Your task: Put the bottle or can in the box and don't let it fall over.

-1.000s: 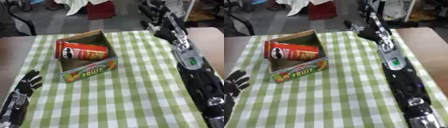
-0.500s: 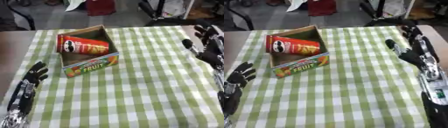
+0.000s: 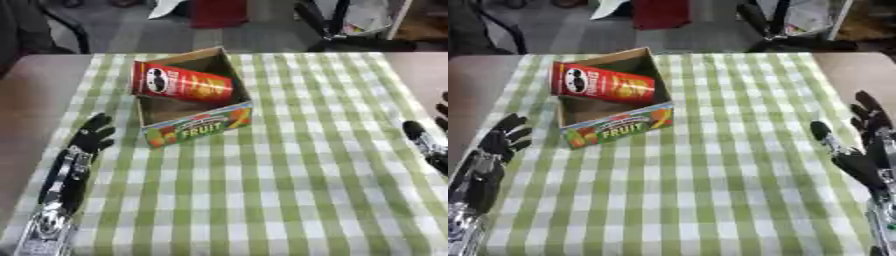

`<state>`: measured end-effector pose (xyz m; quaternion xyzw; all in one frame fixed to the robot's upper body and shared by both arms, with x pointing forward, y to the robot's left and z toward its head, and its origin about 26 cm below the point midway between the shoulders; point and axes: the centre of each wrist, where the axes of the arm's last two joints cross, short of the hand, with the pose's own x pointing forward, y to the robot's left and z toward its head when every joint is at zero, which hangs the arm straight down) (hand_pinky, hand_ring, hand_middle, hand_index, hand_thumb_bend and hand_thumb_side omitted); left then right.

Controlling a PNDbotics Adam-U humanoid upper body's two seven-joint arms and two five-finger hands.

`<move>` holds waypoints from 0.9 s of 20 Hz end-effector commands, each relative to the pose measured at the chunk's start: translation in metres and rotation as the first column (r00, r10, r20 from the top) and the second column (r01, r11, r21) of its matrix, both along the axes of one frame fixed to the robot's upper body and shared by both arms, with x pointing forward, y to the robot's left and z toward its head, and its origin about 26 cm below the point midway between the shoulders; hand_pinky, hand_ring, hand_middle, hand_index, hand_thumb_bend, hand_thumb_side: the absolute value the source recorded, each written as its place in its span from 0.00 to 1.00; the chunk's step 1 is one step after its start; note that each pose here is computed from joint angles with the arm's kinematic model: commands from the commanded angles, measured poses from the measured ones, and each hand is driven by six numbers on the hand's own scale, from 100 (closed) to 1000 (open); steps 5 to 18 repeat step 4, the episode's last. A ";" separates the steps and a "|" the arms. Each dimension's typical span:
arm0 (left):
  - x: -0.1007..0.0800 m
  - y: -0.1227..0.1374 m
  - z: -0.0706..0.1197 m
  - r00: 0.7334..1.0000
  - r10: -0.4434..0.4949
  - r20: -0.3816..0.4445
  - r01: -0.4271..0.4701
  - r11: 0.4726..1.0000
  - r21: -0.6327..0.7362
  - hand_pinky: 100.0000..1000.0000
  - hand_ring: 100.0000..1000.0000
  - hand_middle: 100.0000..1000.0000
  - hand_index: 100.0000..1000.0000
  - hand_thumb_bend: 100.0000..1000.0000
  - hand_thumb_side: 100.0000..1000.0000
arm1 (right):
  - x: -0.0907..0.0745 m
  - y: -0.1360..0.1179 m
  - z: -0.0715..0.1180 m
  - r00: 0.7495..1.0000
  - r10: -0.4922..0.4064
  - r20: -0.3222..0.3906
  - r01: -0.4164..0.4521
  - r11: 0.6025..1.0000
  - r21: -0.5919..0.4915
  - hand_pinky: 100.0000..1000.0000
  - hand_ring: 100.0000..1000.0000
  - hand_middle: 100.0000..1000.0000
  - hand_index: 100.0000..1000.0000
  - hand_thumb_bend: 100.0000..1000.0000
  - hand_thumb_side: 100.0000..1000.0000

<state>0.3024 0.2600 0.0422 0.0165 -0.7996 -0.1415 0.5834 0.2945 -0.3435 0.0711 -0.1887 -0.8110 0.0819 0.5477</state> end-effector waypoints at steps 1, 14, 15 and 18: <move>0.001 0.004 0.005 1.000 0.004 0.017 -0.004 1.000 0.016 0.88 0.88 0.89 0.97 0.55 0.89 | -0.001 -0.001 0.010 1.000 -0.013 0.029 0.014 0.999 -0.037 1.00 1.00 1.00 1.00 0.53 0.39; 0.001 0.005 0.005 1.000 0.005 0.019 -0.006 1.000 0.018 0.88 0.88 0.89 0.97 0.55 0.89 | -0.001 0.000 0.009 1.000 -0.015 0.027 0.016 0.999 -0.045 1.00 1.00 1.00 1.00 0.53 0.39; 0.001 0.005 0.005 1.000 0.005 0.019 -0.006 1.000 0.018 0.88 0.88 0.89 0.97 0.55 0.89 | -0.001 0.000 0.009 1.000 -0.015 0.027 0.016 0.999 -0.045 1.00 1.00 1.00 1.00 0.53 0.39; 0.001 0.005 0.005 1.000 0.005 0.019 -0.006 1.000 0.018 0.88 0.88 0.89 0.97 0.55 0.89 | -0.001 0.000 0.009 1.000 -0.015 0.027 0.016 0.999 -0.045 1.00 1.00 1.00 1.00 0.53 0.39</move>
